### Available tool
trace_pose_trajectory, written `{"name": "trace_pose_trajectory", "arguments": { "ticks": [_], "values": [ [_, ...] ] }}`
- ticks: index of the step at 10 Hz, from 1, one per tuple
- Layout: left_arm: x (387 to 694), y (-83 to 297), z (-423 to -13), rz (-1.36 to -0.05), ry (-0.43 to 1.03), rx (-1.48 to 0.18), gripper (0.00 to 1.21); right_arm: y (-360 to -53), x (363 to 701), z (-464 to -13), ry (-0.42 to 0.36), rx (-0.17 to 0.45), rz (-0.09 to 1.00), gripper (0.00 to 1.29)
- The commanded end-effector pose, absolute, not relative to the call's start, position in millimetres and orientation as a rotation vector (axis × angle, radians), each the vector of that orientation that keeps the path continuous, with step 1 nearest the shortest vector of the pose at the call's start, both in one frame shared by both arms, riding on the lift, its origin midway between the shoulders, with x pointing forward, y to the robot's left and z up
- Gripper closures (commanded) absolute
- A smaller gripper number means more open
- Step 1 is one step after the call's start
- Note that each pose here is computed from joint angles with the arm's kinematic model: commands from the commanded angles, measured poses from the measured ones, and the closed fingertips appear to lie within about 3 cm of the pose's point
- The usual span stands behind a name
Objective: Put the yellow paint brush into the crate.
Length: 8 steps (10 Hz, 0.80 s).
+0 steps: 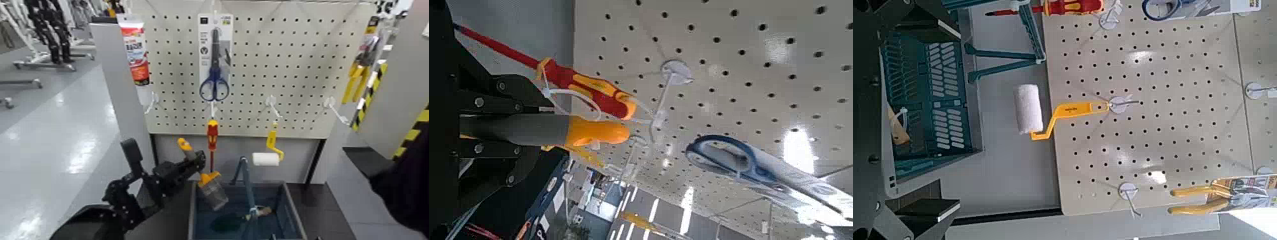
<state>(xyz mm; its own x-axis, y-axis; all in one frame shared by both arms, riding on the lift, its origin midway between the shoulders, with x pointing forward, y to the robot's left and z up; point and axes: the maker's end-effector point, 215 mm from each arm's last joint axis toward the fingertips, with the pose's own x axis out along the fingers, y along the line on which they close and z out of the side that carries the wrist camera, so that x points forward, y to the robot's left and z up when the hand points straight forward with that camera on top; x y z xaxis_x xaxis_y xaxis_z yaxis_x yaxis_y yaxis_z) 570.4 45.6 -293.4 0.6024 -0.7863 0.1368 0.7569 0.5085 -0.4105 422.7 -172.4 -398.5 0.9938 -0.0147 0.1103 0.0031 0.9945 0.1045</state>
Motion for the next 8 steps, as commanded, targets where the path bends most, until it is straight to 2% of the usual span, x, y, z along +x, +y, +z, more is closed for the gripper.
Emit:
{"name": "trace_pose_trajectory", "arguments": {
  "ticks": [1,8],
  "values": [
    [559.6,11.9,-320.5,-0.98,0.139,-0.452,1.12,-171.3,422.9,-398.7,-0.111,0.106,-0.008,0.13],
    [539.4,-20.6,-375.0,-1.003,0.287,-0.526,1.12,-172.1,422.9,-398.8,-0.113,0.109,-0.01,0.13]
  ]
}}
